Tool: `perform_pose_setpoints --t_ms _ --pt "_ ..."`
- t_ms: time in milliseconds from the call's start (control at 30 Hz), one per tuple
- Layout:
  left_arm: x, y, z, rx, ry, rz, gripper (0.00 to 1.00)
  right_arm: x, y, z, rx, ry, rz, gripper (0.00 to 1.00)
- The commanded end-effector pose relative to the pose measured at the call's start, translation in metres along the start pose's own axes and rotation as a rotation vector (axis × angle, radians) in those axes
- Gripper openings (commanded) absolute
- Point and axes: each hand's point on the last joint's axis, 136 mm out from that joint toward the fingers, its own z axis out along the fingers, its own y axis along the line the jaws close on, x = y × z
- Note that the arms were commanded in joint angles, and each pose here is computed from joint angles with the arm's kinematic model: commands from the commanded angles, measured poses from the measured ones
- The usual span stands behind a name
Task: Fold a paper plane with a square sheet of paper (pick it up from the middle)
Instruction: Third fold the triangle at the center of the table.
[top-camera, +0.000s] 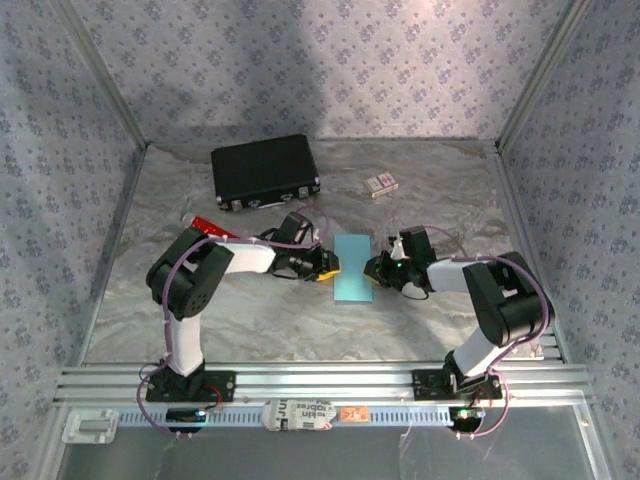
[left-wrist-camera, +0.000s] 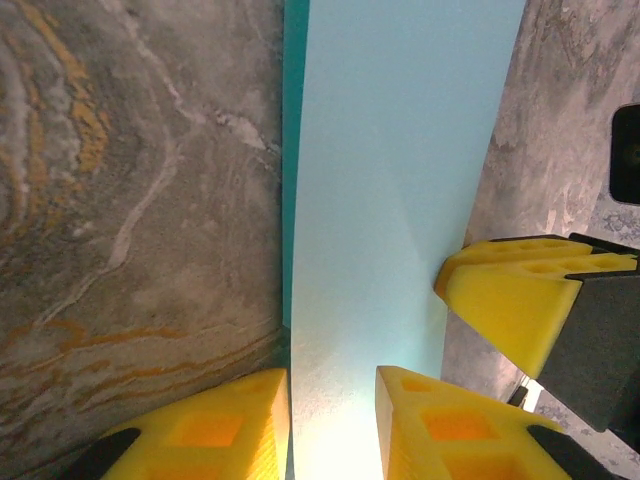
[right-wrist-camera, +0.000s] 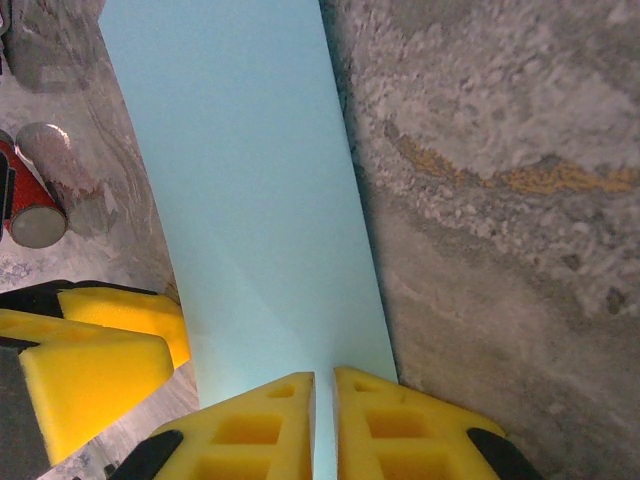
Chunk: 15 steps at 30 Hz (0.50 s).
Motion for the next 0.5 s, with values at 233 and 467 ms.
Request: perform_pose_setpoints --t_ms 233,467 --pt "0.0005 -0.0063 0.007 0.031 0.022 0.003 0.27 0.0081 -0.0192 -0.0005 0.062 0.006 0.032 0.14" --pt "-0.0006 -0.0076 0.0067 0.038 0.019 0.002 0.25 0.0078 -0.0188 -0.0007 0.062 0.005 0.032 0.14"
